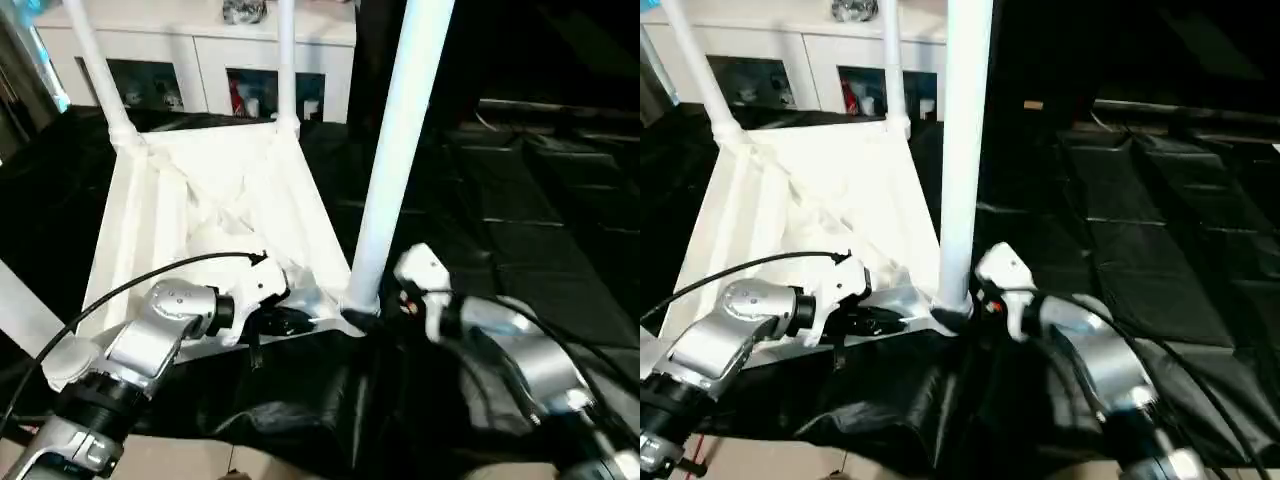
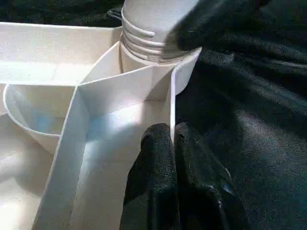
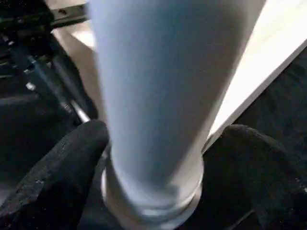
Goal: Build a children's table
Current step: Rotate leg to tighten
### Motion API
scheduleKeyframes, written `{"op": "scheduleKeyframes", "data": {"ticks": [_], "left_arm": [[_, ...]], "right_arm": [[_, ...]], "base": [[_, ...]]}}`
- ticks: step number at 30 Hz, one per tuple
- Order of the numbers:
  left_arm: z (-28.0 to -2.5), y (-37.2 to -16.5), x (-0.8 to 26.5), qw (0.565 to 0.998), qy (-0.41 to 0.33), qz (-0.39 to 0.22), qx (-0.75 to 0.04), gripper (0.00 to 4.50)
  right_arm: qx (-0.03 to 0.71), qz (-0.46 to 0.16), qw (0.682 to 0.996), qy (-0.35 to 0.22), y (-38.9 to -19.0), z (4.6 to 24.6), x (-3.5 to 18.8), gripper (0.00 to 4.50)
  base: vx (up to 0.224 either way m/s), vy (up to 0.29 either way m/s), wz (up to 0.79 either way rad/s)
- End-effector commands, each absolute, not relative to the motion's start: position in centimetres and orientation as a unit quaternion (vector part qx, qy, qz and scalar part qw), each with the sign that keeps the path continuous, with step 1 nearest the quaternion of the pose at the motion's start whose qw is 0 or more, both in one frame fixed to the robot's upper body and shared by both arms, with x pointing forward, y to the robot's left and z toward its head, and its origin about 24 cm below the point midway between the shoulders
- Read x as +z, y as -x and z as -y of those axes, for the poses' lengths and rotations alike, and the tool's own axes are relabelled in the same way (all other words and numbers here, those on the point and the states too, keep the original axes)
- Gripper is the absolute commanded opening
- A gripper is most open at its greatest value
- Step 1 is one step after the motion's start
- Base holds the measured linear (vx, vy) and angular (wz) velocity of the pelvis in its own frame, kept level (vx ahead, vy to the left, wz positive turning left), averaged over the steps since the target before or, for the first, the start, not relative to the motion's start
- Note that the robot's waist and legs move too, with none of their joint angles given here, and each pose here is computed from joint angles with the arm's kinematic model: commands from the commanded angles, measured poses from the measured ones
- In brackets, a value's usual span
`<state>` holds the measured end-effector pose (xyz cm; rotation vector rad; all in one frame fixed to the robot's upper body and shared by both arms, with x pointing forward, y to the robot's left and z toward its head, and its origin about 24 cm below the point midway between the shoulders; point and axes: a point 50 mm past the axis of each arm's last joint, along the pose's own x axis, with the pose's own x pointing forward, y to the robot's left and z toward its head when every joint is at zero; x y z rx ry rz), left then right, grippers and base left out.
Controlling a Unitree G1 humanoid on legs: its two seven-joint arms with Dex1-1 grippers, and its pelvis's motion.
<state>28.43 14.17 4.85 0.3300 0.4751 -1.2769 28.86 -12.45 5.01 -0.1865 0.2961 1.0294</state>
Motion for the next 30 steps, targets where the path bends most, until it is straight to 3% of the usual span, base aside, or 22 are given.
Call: {"op": "scheduleKeyframes", "data": {"ticks": [1, 9, 17, 19, 21, 26, 30], "left_arm": [[-14.0, -28.7, 5.0, 0.76, -0.158, -0.221, -0.591, 0.0], [-14.1, -28.8, 5.0, 0.761, -0.159, -0.224, -0.588, 0.0], [-14.2, -29.0, 4.8, 0.775, -0.157, -0.228, -0.569, 0.0], [-14.1, -29.6, 4.8, 0.79, -0.158, -0.226, -0.547, 0.0], [-13.1, -31.3, 4.9, 0.83, -0.152, -0.21, -0.494, 0.0], [-11.4, -32.8, 5.1, 0.858, -0.154, -0.202, -0.447, 0.0], [-8.7, -33.9, 5.3, 0.872, -0.16, -0.183, -0.425, 0.0]], "right_arm": [[0.49, -0.139, 0.854, 0.103, -29.3, 12.5, 5.0, 4.09], [0.502, -0.141, 0.846, 0.112, -29.7, 12.1, 4.7, 3.41], [0.492, -0.133, 0.856, 0.086, -30.1, 11.8, 4.4, 2.74], [0.466, -0.132, 0.871, 0.078, -30.4, 11.8, 4.1, 2.71], [0.355, -0.158, 0.921, 0.043, -31.6, 11.7, 2.7, 2.69], [0.279, -0.185, 0.942, 0.029, -32.1, 10.5, 1.2, 2.67], [0.261, -0.178, 0.948, 0.038, -32.8, 7.6, 1.2, 2.67]], "base": [[0.0, 0.0, 0.0], [0.0, 0.0, 0.0], [0.0, 0.0, 0.0], [0.0, 0.0, 0.0], [0.0, 0.0, 0.0], [0.0, 0.0, 0.0], [0.0, 0.0, 0.0]]}}
